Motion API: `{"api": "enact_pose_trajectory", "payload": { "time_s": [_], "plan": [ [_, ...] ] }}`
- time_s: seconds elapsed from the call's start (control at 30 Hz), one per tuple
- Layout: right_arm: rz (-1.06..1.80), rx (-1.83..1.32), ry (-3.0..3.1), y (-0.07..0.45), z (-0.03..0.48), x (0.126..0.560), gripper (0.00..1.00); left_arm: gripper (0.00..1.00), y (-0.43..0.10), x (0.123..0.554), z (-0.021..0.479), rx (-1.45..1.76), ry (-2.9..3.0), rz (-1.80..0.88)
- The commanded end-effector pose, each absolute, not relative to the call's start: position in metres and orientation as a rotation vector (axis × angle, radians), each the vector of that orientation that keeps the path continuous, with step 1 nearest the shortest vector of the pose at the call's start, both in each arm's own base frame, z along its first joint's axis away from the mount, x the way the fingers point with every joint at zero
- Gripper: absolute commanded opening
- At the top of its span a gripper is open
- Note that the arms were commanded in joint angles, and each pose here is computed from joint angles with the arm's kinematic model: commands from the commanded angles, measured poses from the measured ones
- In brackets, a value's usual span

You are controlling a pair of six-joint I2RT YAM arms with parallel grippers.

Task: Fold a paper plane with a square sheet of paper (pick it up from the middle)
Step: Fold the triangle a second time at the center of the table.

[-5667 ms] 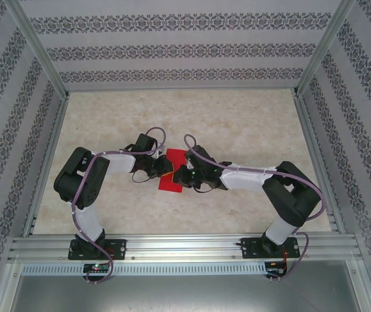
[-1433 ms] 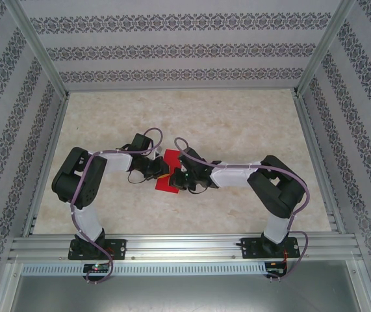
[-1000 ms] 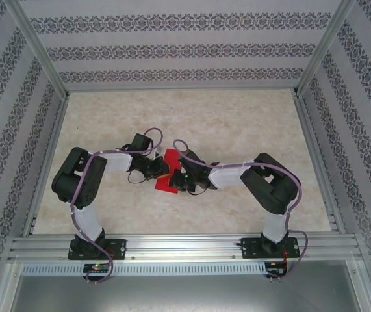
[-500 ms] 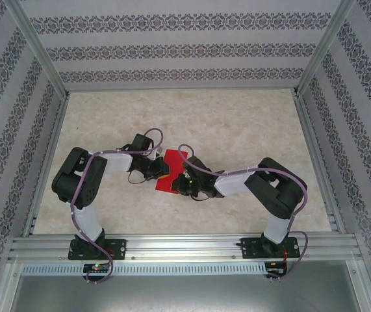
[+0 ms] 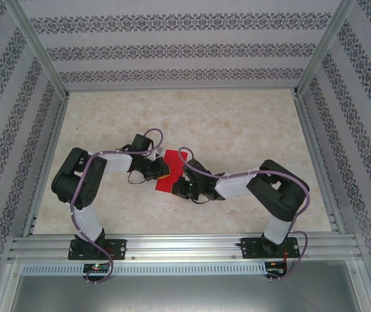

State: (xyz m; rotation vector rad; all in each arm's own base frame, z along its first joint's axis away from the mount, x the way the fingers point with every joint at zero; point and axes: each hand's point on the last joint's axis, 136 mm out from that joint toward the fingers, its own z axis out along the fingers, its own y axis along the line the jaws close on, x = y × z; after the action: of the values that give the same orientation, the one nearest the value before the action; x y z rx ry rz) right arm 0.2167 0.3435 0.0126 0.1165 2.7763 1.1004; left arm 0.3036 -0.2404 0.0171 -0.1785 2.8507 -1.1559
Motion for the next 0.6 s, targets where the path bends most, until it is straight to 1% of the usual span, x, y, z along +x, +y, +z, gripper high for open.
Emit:
{"api": "enact_pose_trajectory", "payload": {
  "time_s": [0.0,0.07,0.17,0.23,0.37,0.5,0.57],
  "plan": [
    [0.979,0.128,2.850,0.323,0.002,0.201,0.11,0.12,-0.227,0.296,0.000,-0.198,2.904,-1.029],
    [0.964,0.136,2.811,0.319,0.014,0.210,0.13,0.12,-0.228,0.296,0.001,-0.195,2.907,-1.032],
    [0.955,0.159,2.748,0.313,0.030,0.225,0.21,0.12,-0.229,0.296,0.004,-0.195,2.902,-1.049],
    [0.956,0.182,2.713,0.309,0.037,0.235,0.23,0.12,-0.231,0.297,0.007,-0.191,2.897,-1.058],
    [0.942,0.216,2.694,0.305,0.042,0.251,0.28,0.13,-0.233,0.301,0.015,-0.187,2.879,-1.076],
    [0.944,0.239,2.675,0.307,0.044,0.265,0.36,0.13,-0.236,0.305,0.022,-0.175,2.865,-1.085],
    [0.982,0.234,2.665,0.314,0.047,0.270,0.38,0.13,-0.237,0.306,0.025,-0.167,2.861,-1.088]
  ]
}}
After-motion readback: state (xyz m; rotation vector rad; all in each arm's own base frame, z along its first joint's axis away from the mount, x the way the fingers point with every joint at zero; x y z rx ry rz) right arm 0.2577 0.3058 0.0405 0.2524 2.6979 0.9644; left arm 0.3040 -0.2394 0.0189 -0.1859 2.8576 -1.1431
